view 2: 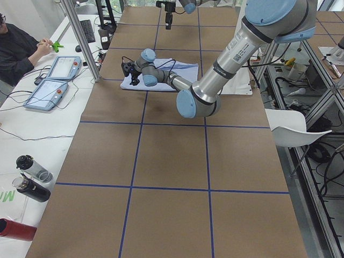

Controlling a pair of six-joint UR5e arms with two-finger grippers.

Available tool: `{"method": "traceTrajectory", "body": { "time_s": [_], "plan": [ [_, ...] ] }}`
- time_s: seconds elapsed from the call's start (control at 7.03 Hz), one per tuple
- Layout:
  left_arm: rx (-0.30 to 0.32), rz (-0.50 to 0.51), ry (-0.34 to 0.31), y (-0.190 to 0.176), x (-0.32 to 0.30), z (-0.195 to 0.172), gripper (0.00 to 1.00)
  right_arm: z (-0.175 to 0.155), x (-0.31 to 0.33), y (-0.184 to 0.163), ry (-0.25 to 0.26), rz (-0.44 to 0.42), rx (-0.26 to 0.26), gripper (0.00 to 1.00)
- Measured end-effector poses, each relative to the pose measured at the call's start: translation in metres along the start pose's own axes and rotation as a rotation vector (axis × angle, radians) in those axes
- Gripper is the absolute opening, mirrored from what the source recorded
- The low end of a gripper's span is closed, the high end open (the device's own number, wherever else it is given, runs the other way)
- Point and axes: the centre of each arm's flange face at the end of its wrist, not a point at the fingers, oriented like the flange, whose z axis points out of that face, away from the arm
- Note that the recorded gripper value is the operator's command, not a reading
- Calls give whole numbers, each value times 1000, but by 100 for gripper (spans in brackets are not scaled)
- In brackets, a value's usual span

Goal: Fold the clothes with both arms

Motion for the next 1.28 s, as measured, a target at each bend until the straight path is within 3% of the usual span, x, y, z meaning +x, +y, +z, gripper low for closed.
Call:
{"method": "traceTrajectory", "body": {
  "time_s": [0.28,0.57,0.85,1.28],
  "plan": [
    [-45,57,-89,3,-25,-71,100,47,-29,13,107,-74,35,100],
    [-73,146,-167,10,-50,-127,100,99,-77,40,263,-196,29,100],
    [-135,208,-194,15,-86,-152,100,148,-120,74,421,-332,31,100],
    [-155,215,-203,18,-97,-153,100,218,-120,95,561,-377,-11,100]
  ]
}}
